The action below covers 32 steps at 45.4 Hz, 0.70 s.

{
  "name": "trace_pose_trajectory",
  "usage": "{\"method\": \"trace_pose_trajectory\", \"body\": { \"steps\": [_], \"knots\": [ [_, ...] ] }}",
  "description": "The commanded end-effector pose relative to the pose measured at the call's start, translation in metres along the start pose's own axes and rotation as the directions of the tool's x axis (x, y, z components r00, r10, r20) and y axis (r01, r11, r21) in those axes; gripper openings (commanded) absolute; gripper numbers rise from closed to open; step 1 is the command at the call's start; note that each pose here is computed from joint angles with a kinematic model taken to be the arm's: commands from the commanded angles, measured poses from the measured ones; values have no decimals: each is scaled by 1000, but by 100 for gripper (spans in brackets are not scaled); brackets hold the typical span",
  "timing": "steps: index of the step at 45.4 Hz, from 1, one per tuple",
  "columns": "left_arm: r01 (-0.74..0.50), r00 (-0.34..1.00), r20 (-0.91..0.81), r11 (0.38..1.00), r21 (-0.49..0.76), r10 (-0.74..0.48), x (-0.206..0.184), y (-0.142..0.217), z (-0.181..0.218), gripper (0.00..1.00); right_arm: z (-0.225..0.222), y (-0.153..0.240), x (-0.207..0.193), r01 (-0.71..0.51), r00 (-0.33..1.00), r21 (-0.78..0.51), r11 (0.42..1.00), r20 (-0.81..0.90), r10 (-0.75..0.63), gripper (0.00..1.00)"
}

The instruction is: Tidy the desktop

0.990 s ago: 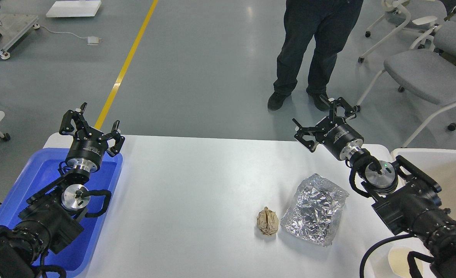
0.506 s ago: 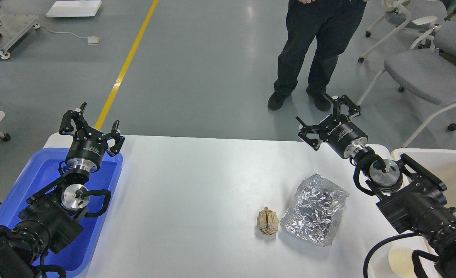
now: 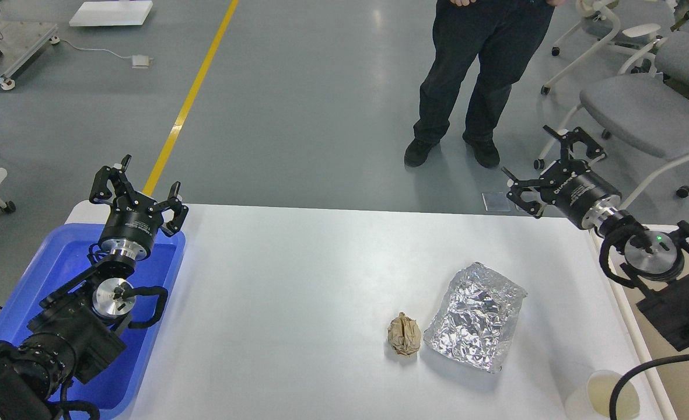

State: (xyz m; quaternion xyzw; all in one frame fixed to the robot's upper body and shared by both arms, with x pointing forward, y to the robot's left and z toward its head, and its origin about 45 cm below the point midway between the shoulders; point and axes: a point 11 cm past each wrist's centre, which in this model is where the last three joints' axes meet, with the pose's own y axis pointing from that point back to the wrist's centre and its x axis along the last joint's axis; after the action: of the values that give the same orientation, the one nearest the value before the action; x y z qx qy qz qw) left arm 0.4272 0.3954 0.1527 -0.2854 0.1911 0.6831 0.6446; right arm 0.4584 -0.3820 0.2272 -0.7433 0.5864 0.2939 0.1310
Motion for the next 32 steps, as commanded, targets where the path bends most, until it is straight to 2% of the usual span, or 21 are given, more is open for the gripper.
{"method": "trace_pose_trajectory", "body": {
  "steps": [1,7,14,23,32],
  "knots": [
    [0,1000,0,1000,0,0,0,0,0,100,-52,36,20,-42,980,-18,999,-197,37,100],
    [3,1000,-2,1000,0,-3,-1,0,0,100,-71,53,21,-14,967,-23,1000,-257,8,100],
    [1,1000,-1,1000,0,-1,0,0,0,100,-86,82,35,-57,926,-66,996,-375,28,100],
    [1,1000,-2,1000,-1,-1,0,0,0,100,-88,133,50,-97,833,-224,970,-551,-44,100],
    [1,1000,-2,1000,-1,-1,0,0,0,100,-75,167,37,-96,743,-355,930,-647,-170,100]
  ]
}}
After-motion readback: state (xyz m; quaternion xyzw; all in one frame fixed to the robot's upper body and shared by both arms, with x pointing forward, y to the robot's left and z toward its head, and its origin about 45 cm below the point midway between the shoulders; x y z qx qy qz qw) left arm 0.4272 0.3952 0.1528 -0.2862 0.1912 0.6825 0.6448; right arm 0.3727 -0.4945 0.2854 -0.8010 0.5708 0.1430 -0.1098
